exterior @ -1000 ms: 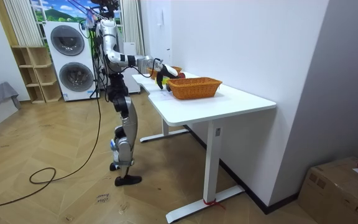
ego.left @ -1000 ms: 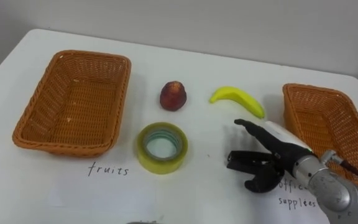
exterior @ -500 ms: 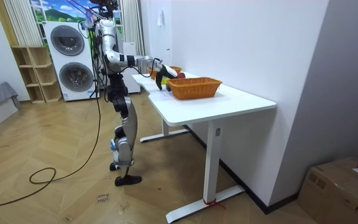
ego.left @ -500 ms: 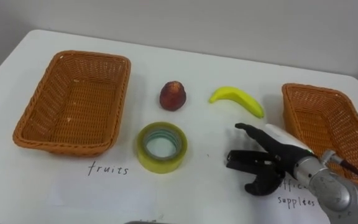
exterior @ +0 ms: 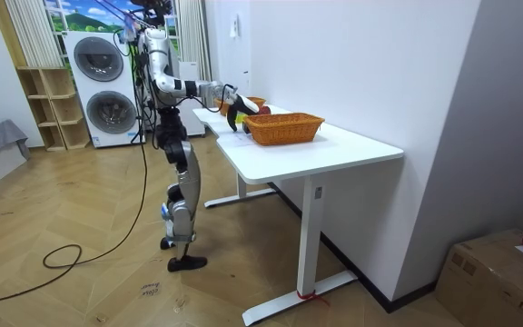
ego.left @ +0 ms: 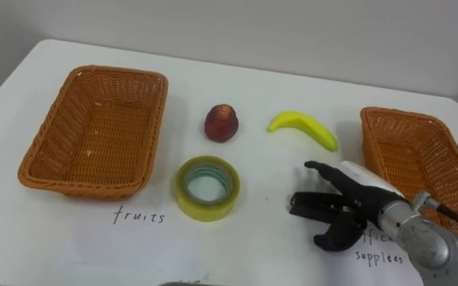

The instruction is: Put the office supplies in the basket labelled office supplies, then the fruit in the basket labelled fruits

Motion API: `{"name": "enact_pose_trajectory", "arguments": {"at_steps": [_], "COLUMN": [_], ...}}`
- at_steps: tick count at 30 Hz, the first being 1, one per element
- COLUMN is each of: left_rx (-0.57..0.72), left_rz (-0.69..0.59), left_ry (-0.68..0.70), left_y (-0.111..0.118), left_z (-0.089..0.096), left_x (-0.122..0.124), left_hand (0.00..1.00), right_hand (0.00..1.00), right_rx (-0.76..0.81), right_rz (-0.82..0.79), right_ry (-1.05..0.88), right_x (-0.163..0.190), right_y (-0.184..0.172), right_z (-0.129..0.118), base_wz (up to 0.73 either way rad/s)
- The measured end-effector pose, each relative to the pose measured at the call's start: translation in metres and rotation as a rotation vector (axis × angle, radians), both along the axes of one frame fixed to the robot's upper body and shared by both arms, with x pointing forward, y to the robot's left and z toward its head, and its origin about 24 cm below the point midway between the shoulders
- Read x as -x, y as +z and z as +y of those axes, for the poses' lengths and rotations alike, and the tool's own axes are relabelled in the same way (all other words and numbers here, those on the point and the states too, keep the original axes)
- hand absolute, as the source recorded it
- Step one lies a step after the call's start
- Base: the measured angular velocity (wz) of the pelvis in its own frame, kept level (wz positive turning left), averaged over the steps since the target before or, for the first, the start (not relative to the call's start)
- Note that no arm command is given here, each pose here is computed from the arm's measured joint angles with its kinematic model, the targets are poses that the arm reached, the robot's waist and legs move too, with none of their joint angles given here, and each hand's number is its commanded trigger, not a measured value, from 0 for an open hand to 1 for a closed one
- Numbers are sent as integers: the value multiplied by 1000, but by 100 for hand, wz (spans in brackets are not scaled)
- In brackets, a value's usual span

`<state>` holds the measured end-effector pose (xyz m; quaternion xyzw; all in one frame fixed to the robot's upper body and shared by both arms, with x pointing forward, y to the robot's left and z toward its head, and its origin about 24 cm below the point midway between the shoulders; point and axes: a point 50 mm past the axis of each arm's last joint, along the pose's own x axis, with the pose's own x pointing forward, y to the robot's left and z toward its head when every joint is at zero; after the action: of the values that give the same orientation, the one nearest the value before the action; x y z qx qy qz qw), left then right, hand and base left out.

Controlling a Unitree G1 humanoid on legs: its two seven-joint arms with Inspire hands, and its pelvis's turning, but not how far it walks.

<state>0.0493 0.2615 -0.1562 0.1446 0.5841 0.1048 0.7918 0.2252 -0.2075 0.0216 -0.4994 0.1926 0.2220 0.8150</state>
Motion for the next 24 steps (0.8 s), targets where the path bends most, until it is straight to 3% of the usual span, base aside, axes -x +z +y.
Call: {"name": "enact_pose_trajectory", "arguments": {"at_steps": [24], "left_rx": [3], "left_rz": [-38], "left_ry": [-7], "left_y": [3], "left_z": [-2], "left_x": [-10], "left_hand": [0], "right_hand": [0], "right_rx": [18], "right_rz": [21], "right_ry": [-14], "right_x": [-1], "right_y": [1], "right_z": [3], "base_wz": [0]}}
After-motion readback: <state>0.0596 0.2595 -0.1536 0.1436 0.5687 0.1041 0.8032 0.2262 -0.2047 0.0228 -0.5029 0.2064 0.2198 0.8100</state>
